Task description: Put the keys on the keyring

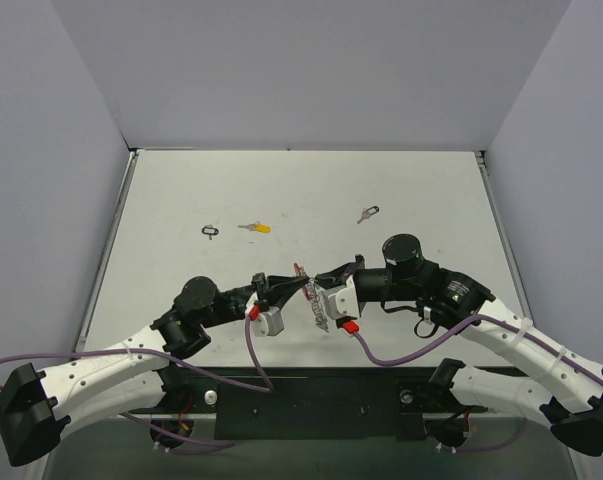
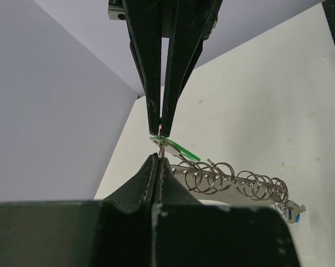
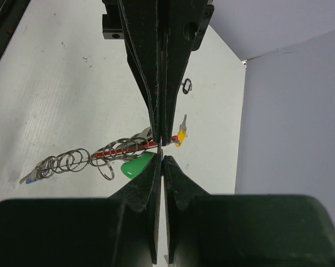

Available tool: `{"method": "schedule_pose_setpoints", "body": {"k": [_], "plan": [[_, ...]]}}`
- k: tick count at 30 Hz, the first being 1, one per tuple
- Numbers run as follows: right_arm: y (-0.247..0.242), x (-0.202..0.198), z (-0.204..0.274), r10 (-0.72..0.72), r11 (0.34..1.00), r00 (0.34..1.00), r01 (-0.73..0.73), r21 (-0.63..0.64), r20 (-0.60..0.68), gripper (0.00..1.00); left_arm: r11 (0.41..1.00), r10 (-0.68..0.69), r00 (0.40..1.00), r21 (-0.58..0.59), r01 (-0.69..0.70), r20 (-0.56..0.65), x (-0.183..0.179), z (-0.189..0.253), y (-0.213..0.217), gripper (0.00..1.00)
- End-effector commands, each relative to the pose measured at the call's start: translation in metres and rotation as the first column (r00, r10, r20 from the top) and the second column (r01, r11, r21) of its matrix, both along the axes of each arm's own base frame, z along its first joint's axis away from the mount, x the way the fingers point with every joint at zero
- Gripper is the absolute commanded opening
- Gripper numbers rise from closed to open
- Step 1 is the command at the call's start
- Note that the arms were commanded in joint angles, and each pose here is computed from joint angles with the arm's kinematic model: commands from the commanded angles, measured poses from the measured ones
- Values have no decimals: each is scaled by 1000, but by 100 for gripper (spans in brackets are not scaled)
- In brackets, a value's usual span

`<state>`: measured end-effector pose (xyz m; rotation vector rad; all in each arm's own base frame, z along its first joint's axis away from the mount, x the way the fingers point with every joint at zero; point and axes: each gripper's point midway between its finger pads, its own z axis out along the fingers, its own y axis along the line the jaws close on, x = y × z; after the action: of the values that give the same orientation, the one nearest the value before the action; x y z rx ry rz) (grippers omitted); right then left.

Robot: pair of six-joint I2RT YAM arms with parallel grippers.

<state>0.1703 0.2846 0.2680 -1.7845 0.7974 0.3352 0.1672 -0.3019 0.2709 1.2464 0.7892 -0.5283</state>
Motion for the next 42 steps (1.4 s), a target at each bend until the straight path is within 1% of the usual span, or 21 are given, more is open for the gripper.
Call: {"method": "schedule_pose_setpoints", "body": {"k": [1, 9, 21, 35, 42], "plan": [[12, -8, 17, 55, 997, 998, -55, 59, 9, 0, 994, -18, 998, -106, 24, 58, -7, 42, 1, 0], [8, -10, 9, 59, 998, 998, -59, 21, -2, 0, 992, -15, 998, -121, 22, 56, -7, 45, 2, 0], [6, -9, 3, 50, 999, 999, -50, -3, -20, 0, 990, -6, 998, -138, 14, 57, -7, 48, 5, 0], [6, -7, 3, 25, 1000, 999, -25, -1, -45, 0, 988, 2, 998, -154, 7, 58, -7, 51, 7, 0], [8, -5, 12, 20, 999, 998, -17, 37, -58, 0, 982, 0, 999, -188, 7, 41, -8, 57, 10, 0]]}}
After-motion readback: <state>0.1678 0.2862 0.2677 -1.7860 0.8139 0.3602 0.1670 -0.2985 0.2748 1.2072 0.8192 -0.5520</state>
